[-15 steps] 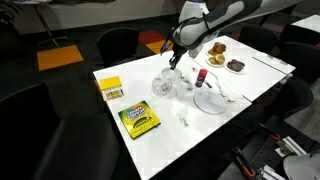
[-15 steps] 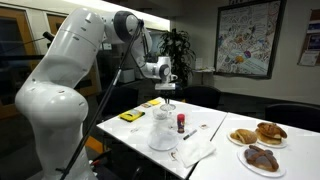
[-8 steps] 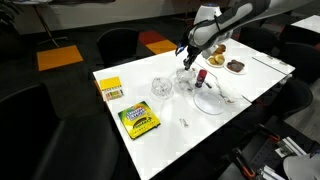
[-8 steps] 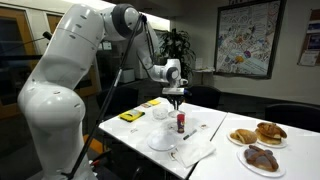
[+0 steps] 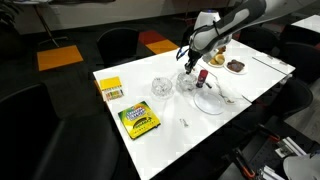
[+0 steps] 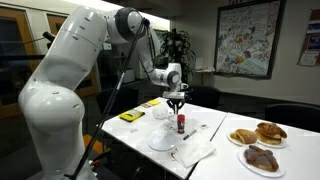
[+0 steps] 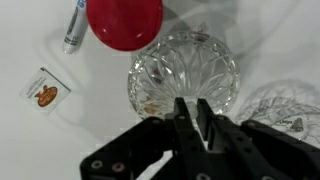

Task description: Pick up the lid from the bowl and put it on the table

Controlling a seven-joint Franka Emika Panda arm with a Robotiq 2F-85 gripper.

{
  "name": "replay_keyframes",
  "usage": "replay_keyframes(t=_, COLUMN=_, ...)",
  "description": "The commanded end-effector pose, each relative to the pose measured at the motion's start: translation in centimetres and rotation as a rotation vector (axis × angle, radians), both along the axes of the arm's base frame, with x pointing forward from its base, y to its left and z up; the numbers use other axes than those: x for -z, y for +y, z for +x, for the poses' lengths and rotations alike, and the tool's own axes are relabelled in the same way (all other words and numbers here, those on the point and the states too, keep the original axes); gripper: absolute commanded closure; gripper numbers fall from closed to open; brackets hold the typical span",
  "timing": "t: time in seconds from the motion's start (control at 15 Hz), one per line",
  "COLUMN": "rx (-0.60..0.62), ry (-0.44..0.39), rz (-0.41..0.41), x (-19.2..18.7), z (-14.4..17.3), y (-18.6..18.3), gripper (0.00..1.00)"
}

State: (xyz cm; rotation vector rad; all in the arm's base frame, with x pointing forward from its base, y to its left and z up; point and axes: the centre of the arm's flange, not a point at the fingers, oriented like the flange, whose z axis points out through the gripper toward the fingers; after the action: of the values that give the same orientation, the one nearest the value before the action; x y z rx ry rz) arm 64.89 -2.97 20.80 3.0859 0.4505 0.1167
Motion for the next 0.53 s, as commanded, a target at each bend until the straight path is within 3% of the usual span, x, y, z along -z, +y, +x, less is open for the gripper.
replay_keyframes(t=0.0, rx=-0.042, ry=-0.011, rz=0.001, x=1.2, z=0.6, y=0.8, gripper=0.96)
replay_keyframes(t=0.47, rx=-0.089, ry=-0.007, rz=0.004, x=3.0, z=0.2, y=2.9, gripper=0.96)
